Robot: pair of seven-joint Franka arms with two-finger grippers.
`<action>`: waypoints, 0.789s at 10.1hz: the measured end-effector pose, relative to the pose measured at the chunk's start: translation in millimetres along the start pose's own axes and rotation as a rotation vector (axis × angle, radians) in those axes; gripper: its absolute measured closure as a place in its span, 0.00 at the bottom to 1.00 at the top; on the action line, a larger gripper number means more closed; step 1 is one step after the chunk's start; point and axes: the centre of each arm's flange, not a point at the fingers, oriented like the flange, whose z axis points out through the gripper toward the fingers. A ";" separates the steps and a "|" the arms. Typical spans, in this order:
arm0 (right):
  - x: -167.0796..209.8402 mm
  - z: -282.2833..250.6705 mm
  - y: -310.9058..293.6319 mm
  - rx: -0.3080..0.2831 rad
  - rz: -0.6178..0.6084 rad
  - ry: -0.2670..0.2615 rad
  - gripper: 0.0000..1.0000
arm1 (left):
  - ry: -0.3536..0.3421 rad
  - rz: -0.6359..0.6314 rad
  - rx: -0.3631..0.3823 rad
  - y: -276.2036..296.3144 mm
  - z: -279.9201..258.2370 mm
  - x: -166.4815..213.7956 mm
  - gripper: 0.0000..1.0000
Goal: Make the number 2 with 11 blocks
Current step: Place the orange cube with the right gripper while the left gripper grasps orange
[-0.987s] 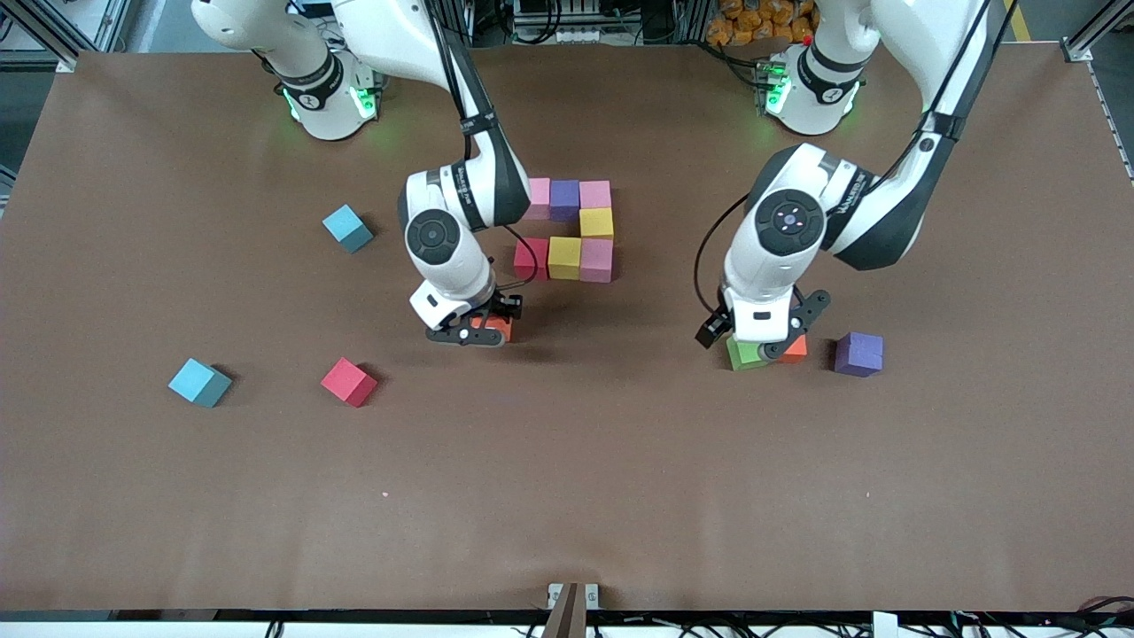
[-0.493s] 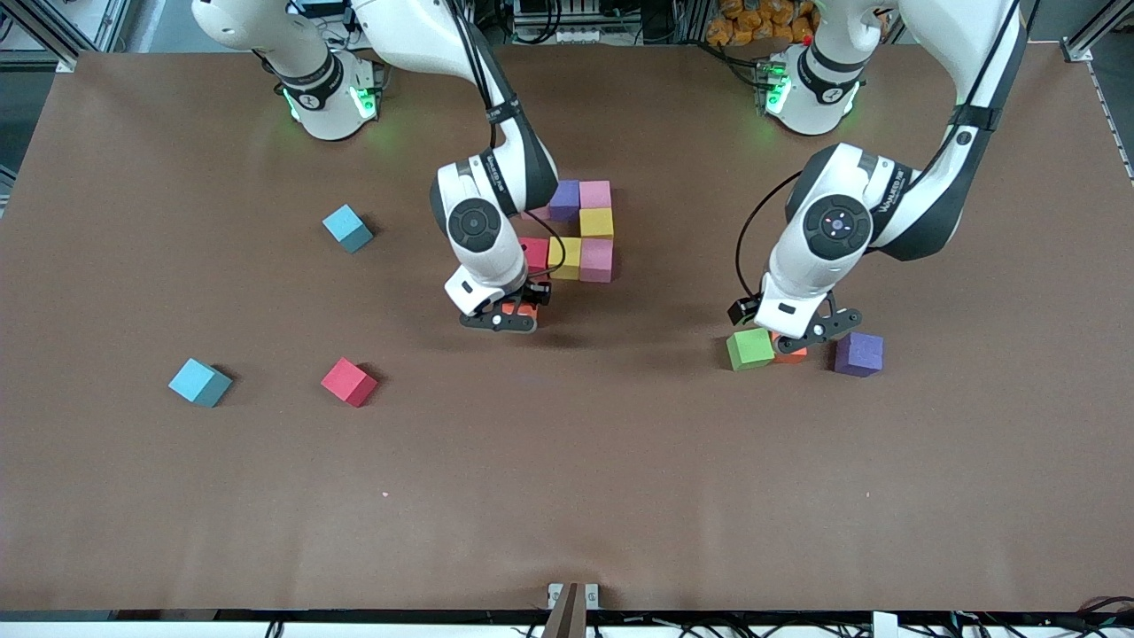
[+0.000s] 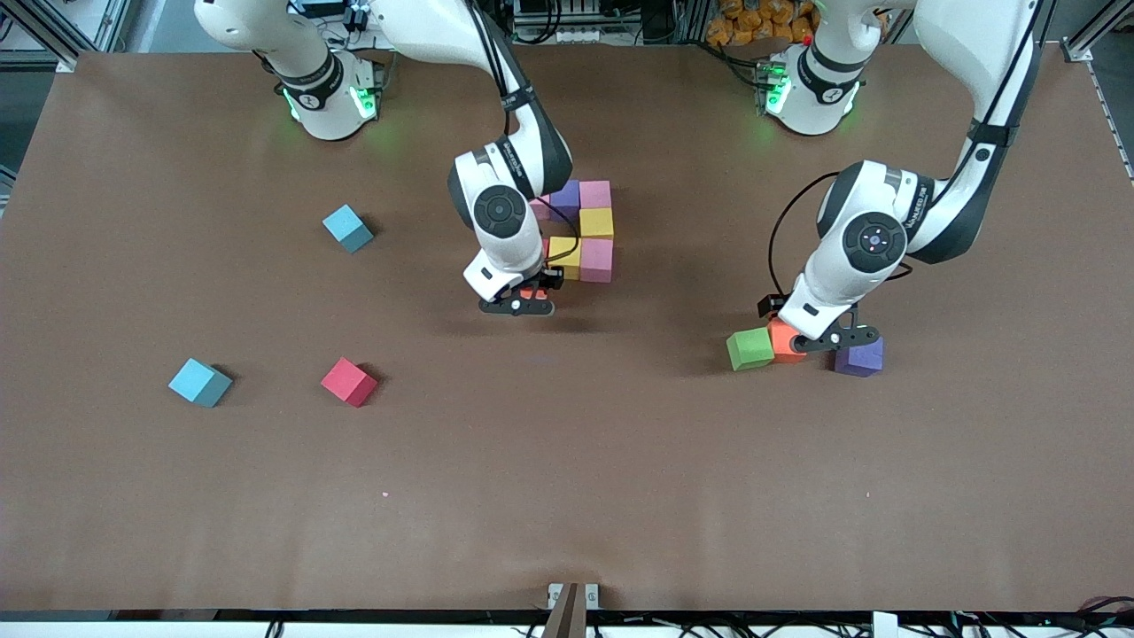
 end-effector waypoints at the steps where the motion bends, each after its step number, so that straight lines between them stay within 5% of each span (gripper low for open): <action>1: -1.2 2.5 1.2 -0.012 -0.003 0.000 0.44 | -0.013 0.003 0.005 -1.6 6.2 -4.1 0.00; 8: -0.4 2.0 1.7 -0.013 0.034 0.004 0.44 | -0.038 0.018 -0.003 0.9 43.9 -21.9 0.00</action>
